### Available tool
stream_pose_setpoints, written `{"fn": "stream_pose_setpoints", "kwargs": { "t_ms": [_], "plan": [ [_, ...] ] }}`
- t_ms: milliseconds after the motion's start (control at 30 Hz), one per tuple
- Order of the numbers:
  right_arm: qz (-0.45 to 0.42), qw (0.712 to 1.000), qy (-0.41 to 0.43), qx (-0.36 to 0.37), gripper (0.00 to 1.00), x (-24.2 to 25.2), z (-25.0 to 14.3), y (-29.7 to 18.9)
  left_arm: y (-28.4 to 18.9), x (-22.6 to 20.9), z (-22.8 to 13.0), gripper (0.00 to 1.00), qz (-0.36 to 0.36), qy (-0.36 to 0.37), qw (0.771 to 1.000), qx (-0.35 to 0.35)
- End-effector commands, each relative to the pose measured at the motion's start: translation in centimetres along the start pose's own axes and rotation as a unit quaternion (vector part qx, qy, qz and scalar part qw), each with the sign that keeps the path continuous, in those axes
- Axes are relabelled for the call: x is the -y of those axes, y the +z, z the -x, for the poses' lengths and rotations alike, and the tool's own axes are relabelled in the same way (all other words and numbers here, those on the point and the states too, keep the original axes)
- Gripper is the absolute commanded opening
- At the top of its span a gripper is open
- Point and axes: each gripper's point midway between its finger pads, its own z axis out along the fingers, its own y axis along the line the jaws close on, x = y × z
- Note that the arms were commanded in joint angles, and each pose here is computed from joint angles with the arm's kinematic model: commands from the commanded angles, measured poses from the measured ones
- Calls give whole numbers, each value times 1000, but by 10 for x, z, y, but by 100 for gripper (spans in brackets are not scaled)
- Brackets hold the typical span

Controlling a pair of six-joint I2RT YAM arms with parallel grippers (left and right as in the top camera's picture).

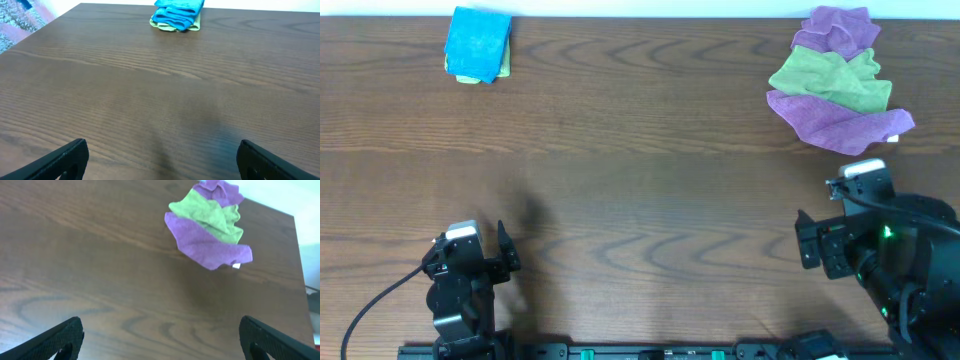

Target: Fold the cloth

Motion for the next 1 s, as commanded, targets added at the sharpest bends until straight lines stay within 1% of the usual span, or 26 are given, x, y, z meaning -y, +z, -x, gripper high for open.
{"fn": "stream_pose_setpoints", "kwargs": {
  "t_ms": [0,100,200,433,500,633,800,967],
  "plan": [
    [-15,999,16,26,99,7,5,-1,3,-4,-7,95,13,4,1000,-5],
    [-21,996,45,79,99,12,8,3,3,-4,-7,95,13,4,1000,-5],
    [-22,992,58,114,99,11,-1,7,3,-4,-7,95,13,4,1000,-5],
    [-28,984,89,153,99,2,-55,35,3,-4,-7,95,13,4,1000,-5],
    [-31,980,117,160,99,0,-72,48,3,-4,-7,95,13,4,1000,-5],
    [-32,969,173,173,99,-2,-93,68,3,-4,-7,95,13,4,1000,-5],
    [-30,960,216,175,99,-8,-119,95,3,-4,-7,95,13,4,1000,-5],
    [-25,958,236,163,99,-11,-130,116,3,-4,-7,95,13,4,1000,-5]
  ]
}}
